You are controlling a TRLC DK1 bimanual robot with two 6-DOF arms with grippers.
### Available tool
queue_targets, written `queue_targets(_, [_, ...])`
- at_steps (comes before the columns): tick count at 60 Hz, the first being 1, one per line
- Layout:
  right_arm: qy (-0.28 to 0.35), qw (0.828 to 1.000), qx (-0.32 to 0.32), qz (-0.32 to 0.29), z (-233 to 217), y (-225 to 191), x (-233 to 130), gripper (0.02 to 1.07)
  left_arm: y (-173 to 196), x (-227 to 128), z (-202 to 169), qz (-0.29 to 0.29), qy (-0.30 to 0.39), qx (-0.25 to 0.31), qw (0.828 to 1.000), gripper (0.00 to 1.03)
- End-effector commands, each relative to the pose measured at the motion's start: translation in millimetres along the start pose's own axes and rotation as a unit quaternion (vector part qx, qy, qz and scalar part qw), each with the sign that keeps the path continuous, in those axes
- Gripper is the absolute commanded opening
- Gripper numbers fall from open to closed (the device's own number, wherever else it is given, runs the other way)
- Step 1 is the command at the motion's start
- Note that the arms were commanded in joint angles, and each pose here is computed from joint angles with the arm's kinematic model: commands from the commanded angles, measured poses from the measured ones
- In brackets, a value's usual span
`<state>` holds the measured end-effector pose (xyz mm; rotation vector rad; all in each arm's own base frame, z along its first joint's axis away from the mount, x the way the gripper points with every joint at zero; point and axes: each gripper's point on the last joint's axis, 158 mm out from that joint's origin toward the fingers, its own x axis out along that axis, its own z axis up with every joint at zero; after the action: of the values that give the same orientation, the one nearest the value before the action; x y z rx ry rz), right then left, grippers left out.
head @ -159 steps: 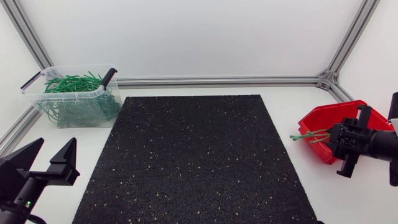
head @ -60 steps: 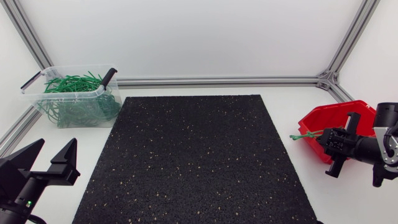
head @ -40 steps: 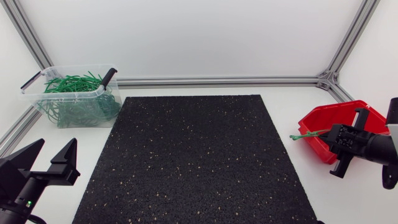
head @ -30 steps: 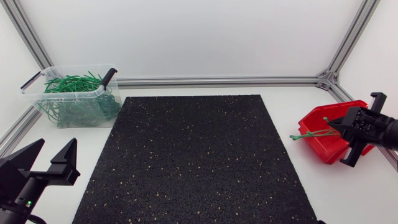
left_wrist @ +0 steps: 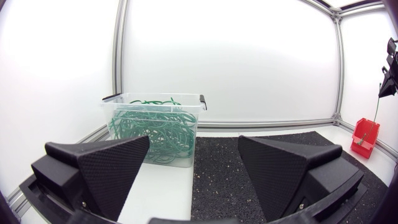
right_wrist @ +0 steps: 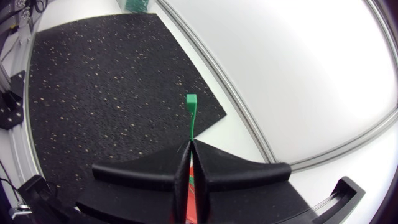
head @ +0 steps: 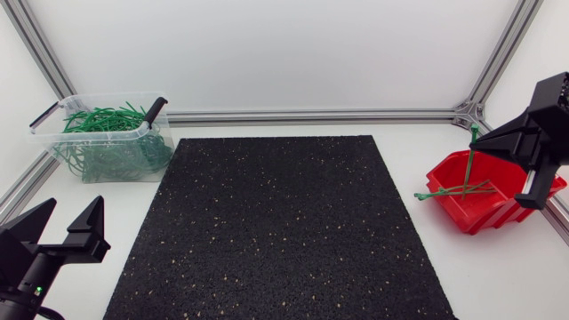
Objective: Take a green cable tie from the red box, thread the tail through the head to close it, then place it in the transparent bin on the left.
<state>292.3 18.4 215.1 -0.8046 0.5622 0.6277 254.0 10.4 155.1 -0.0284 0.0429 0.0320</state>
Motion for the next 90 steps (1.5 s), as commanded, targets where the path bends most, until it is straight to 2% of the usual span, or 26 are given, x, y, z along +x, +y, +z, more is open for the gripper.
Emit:
queue_targets(1, [-0.019, 0.999, 0.018, 0.041, 22, 13, -8, 0.08, 2, 1, -26, 0.004, 0.031, 0.000, 1.000, 0.99])
queue_targets(6, [-0.026, 0.995, 0.037, 0.085, 35, 27, -11, 0.08, 2, 2, -27, 0.004, 0.034, 0.002, 0.999, 0.99])
queue_targets(10, [-0.016, 0.987, 0.055, 0.148, 45, 48, -13, 0.08, 1, 2, -27, 0.002, 0.035, 0.002, 0.999, 0.99])
queue_targets(19, [-0.014, 0.972, 0.097, 0.212, 61, 68, -8, 0.08, 0, 2, -29, 0.000, 0.040, 0.003, 0.999, 0.99])
queue_targets(24, [-0.004, 0.959, 0.129, 0.254, 68, 80, -2, 0.08, -1, 2, -30, -0.002, 0.041, 0.003, 0.999, 0.99])
queue_targets(31, [0.020, 0.926, 0.195, 0.323, 74, 96, 4, 0.08, -1, 2, -30, -0.003, 0.041, 0.004, 0.999, 0.99])
queue_targets(38, [0.033, 0.912, 0.211, 0.351, 80, 107, 14, 0.08, -3, 2, -28, -0.007, 0.043, 0.004, 0.999, 0.99])
queue_targets(44, [0.031, 0.910, 0.214, 0.354, 88, 115, 23, 0.08, -6, 2, -28, -0.016, 0.060, 0.000, 0.998, 0.99])
queue_targets(58, [0.072, 0.878, 0.287, 0.377, 108, 132, 36, 0.08, -11, 5, -21, -0.028, 0.080, -0.013, 0.996, 0.99])
queue_targets(79, [0.058, 0.882, 0.317, 0.345, 152, 148, 57, 0.08, -49, 16, -10, -0.091, 0.123, -0.042, 0.987, 0.99])
queue_targets(90, [0.063, 0.896, 0.336, 0.284, 171, 147, 70, 0.08, -68, 26, 0, -0.108, 0.133, -0.032, 0.985, 0.99])
